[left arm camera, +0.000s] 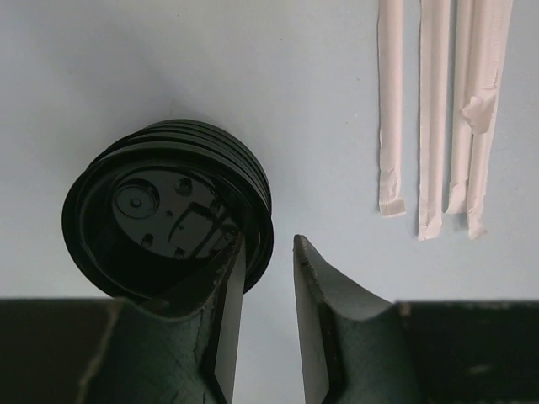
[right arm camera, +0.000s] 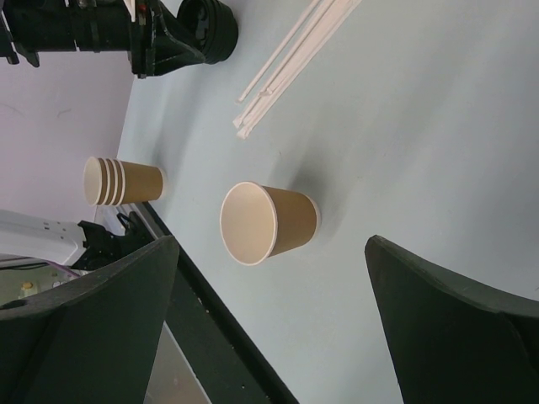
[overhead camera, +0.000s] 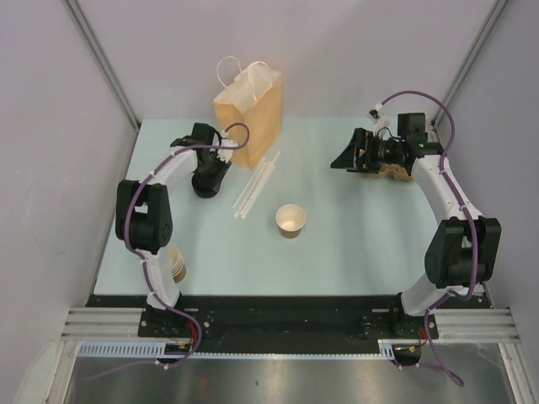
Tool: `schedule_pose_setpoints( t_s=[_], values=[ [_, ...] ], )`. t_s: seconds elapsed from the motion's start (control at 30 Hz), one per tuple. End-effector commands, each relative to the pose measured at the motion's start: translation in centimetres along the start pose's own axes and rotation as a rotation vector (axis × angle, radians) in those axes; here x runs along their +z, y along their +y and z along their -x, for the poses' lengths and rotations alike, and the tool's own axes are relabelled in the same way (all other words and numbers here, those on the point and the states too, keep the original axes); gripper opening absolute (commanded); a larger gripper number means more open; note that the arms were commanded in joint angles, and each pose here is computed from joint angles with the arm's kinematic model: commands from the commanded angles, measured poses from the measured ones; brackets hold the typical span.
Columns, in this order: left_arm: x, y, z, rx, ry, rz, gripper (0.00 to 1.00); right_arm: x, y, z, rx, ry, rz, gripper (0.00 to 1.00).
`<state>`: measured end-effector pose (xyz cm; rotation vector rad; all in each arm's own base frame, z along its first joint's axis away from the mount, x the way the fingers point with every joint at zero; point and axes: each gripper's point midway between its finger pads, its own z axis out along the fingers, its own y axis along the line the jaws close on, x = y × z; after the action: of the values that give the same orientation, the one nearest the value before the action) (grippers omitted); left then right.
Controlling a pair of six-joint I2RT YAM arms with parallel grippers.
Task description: Pack the takeout coffee
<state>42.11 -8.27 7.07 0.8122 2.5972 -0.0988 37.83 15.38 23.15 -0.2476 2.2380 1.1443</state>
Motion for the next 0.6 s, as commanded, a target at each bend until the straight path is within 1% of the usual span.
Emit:
schedule_pose_setpoints(
  t_s=[0.0, 0.17, 0.27, 0.43, 0.47, 0.5, 0.57],
  values=[
    [-0.4, 1.2, 1.6, 0.034, -0.037, 0.040, 0.33, 0.2, -0.1, 0.0, -0.014, 0.002, 0.006, 1.00],
    [0.0, 1.5, 1.4, 0.049, -0.030, 0.048, 0.27, 0.3, -0.1, -0.1, -0.012, 0.005, 0.008, 1.00],
    [0.0, 1.4, 1.4, 0.049, -0.033, 0.041, 0.22, 0.2, -0.2, -0.1, -0.009, 0.005, 0.004, 1.00],
    [-0.3, 1.2, 1.5, 0.051, -0.036, 0.034, 0.09, 0.3, -0.3, -0.1, -0.007, 0.005, 0.004, 1.00],
    [-0.5, 1.2, 1.6, 0.052, -0.041, 0.034, 0.03, 0.3, -0.3, -0.1, -0.010, 0.005, 0.004, 1.00],
    [-0.7, 1.2, 1.5, 0.047, -0.041, 0.033, 0.00, 0.2, -0.3, 0.0, -0.009, 0.003, 0.003, 1.00],
    [-1.0, 1.0, 1.7, 0.049, -0.048, 0.029, 0.00, 0.3, -0.4, -0.1, -0.007, 0.005, 0.003, 0.99]
  ],
)
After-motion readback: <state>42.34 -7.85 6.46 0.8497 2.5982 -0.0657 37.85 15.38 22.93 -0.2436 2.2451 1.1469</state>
